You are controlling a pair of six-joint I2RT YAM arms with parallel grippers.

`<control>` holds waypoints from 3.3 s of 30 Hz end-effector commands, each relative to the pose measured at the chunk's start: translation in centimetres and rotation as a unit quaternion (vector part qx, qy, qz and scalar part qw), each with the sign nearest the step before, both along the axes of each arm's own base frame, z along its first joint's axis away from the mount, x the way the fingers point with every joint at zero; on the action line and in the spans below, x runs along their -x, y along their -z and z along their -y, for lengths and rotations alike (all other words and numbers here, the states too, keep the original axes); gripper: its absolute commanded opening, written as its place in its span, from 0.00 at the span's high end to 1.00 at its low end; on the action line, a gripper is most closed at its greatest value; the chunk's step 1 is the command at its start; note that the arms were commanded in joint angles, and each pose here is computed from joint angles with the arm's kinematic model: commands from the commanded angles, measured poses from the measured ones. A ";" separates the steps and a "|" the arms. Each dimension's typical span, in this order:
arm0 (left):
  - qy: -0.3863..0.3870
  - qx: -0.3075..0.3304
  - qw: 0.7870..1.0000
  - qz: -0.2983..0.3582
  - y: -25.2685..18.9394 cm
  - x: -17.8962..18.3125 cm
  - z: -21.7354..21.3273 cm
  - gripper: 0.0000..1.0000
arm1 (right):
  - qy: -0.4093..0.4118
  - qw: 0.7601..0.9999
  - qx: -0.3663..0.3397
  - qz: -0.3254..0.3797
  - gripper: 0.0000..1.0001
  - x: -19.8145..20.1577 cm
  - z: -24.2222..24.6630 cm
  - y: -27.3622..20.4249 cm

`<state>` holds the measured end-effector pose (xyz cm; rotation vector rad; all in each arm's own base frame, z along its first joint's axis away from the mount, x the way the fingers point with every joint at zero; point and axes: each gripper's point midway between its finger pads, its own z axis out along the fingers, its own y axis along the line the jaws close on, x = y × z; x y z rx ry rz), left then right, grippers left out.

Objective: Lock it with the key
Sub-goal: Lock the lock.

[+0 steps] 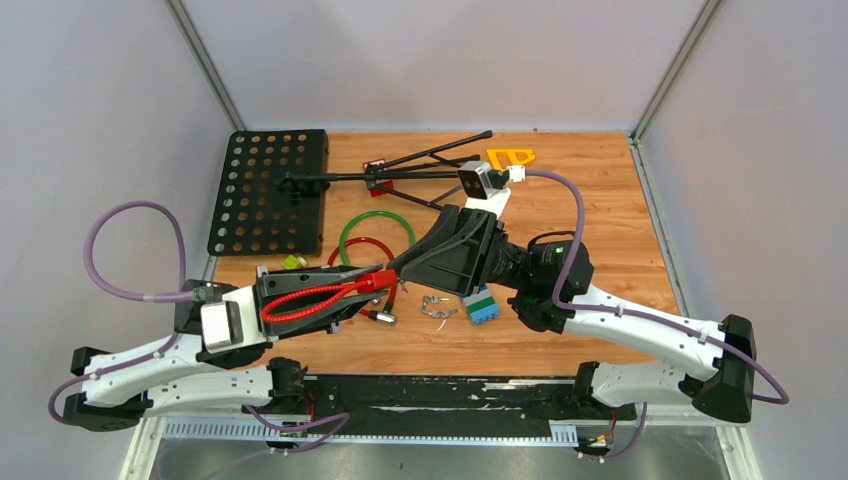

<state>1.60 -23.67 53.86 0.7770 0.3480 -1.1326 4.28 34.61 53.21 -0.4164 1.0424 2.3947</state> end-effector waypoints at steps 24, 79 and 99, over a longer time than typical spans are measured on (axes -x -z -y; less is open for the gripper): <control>-0.081 0.050 0.990 -0.104 -0.9 -4.7 -0.9 1.00 | 0.160 0.978 0.011 0.136 1.00 -0.7 1.3 -1.6; -0.012 0.080 0.966 -0.247 -1.2 -5.8 -1.1 1.00 | 0.539 0.662 0.092 0.513 0.57 -2.9 3.2 0.7; 0.003 0.080 0.964 -0.253 -1.1 -5.5 -0.9 1.00 | 0.640 0.439 0.097 0.623 0.68 -2.8 1.7 0.5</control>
